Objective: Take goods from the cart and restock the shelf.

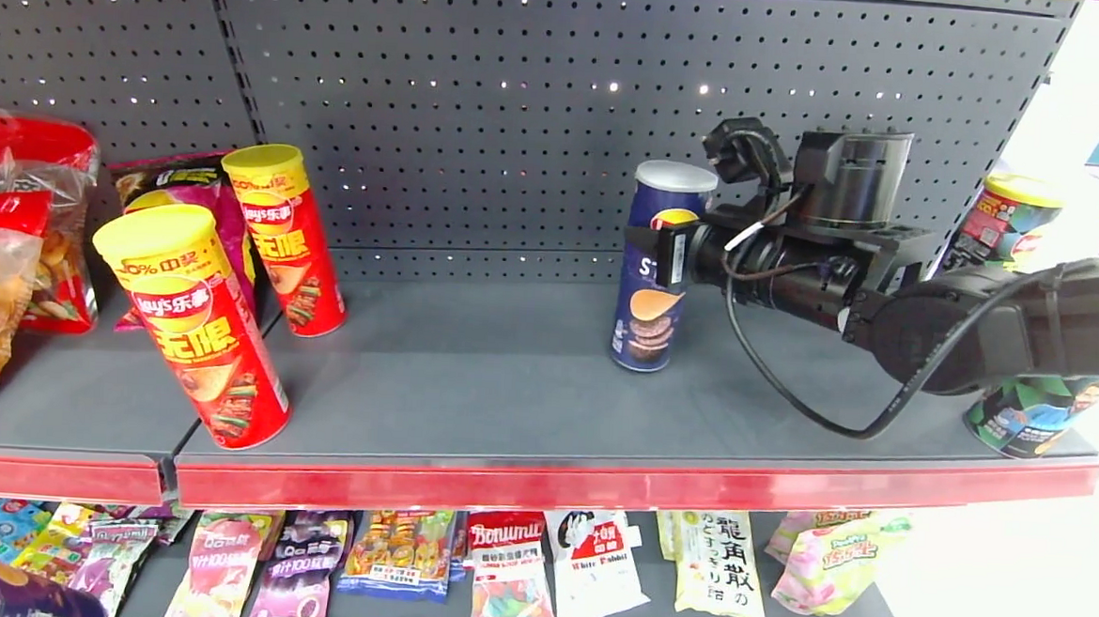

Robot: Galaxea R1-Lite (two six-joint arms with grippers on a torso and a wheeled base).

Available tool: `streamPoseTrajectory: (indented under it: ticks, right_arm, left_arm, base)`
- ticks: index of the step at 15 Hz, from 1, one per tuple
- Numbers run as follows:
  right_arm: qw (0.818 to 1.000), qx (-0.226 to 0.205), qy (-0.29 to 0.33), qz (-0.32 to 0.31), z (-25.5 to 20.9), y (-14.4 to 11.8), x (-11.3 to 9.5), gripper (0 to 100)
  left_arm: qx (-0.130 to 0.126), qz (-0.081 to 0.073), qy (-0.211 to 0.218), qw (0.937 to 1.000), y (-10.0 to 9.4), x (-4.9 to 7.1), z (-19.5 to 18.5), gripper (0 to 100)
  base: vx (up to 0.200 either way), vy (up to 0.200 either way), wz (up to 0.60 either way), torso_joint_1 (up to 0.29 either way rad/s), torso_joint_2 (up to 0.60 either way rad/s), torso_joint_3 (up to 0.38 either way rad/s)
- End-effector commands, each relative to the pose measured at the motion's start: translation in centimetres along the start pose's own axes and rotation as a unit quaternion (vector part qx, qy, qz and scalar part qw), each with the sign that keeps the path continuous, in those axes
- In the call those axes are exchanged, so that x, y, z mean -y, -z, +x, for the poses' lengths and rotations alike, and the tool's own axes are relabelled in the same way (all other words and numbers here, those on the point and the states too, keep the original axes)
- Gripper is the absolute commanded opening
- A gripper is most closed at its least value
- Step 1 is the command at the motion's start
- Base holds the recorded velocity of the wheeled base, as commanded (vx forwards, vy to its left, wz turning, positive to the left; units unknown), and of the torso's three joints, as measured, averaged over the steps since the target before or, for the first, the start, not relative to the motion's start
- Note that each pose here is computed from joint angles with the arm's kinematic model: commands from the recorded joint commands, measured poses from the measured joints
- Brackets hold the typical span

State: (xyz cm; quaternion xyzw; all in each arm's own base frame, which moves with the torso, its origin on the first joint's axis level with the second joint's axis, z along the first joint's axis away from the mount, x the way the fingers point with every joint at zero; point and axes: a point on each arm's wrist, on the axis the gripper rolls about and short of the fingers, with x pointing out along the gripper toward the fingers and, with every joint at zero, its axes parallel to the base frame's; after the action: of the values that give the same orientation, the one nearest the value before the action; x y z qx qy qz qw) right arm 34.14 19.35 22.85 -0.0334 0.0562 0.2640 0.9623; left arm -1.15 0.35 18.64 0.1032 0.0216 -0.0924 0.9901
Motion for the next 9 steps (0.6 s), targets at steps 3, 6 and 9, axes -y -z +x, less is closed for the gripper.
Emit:
streamPoseTrajectory:
  ticks: [3,6,9]
  right_arm:
    - [0.999,0.032,-0.008,-0.003,-2.8,-2.5,-2.3,0]
    - [1.000,-0.005,-0.019,-0.006,-5.1,-0.4,-3.0,0]
    - [0.999,-0.027,-0.022,-0.007,-6.4,0.9,-3.2,0]
  left_arm:
    - [-0.004,0.000,0.001,1.0000,0.2,0.1,0.1,0]
    - [-0.006,0.000,0.002,1.0000,0.3,0.1,0.2,0]
    - [-0.009,0.001,0.002,1.0000,0.6,0.1,0.2,0]
  base:
    - [0.000,0.000,0.00,0.000,0.00,0.000]
    - [0.000,0.000,0.00,0.000,0.00,0.000]
    - [0.000,0.000,0.00,0.000,0.00,0.000]
